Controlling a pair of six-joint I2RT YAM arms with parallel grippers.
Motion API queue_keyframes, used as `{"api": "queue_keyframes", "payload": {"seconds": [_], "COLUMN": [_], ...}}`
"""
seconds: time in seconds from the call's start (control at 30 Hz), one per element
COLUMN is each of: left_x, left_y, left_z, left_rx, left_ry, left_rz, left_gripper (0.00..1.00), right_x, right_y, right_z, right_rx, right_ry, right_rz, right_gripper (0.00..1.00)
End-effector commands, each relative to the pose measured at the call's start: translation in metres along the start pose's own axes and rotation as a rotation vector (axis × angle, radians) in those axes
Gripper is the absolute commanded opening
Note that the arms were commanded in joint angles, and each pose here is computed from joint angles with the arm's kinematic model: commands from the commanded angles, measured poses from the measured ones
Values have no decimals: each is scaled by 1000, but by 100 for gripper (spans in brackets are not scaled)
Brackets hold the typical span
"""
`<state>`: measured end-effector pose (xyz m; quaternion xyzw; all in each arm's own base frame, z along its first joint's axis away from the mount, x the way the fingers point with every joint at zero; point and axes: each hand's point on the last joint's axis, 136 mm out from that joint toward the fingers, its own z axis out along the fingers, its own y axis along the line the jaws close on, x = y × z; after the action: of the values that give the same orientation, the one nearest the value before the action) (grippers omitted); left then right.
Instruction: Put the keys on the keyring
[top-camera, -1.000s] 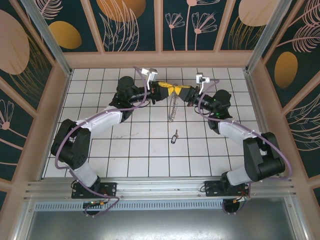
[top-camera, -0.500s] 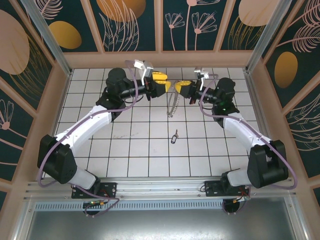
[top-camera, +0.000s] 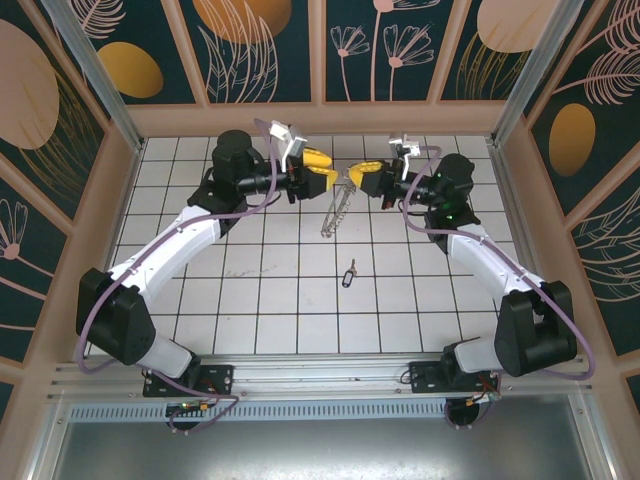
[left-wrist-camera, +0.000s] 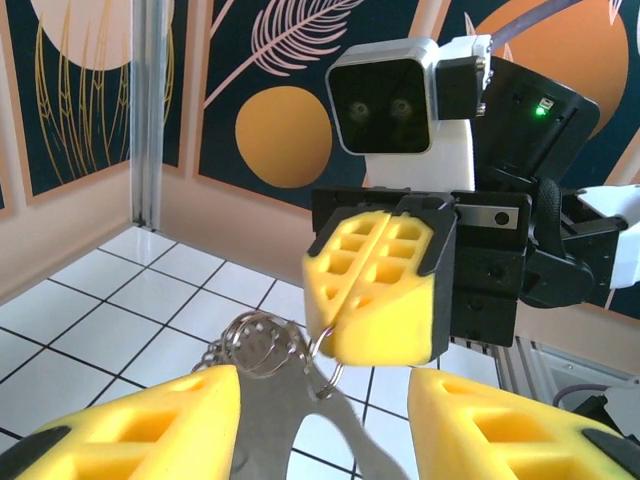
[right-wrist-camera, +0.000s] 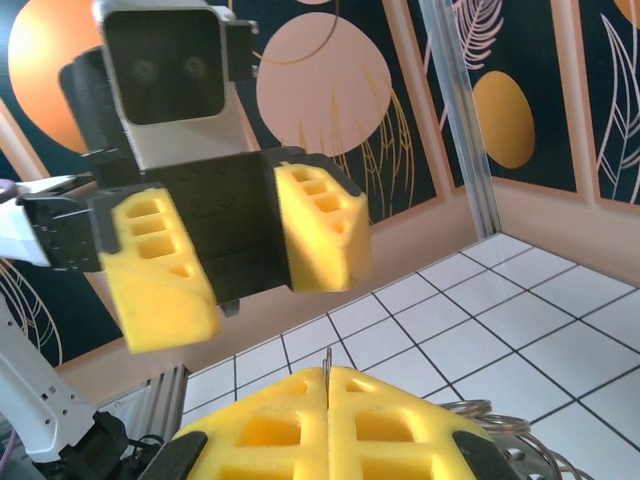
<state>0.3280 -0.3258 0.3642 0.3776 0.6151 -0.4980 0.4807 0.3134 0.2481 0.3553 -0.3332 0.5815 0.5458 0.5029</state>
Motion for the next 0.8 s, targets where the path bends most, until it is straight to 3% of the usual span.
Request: {"api": "queue_keyframes", "payload": {"seconds": [0.0, 0.4, 0.77], "left_x": [-13, -18, -23], "left_y": [-9, -30, -40], "left_z": [-4, -4, -7], "left_rx": [79, 239, 280], "left_ry": [-21, -32, -42], "left_rz": [7, -6, 10], "left_gripper": [48, 50, 50], "right_x": [-31, -43, -44], "right_y": [28, 37, 35], "right_z": [-4, 2, 10], "right_rx": [-79, -147, -163], "right_ry": [-61, -103, -118], "right_rz": [-96, -63, -40], "right_gripper": [0, 0, 0]}}
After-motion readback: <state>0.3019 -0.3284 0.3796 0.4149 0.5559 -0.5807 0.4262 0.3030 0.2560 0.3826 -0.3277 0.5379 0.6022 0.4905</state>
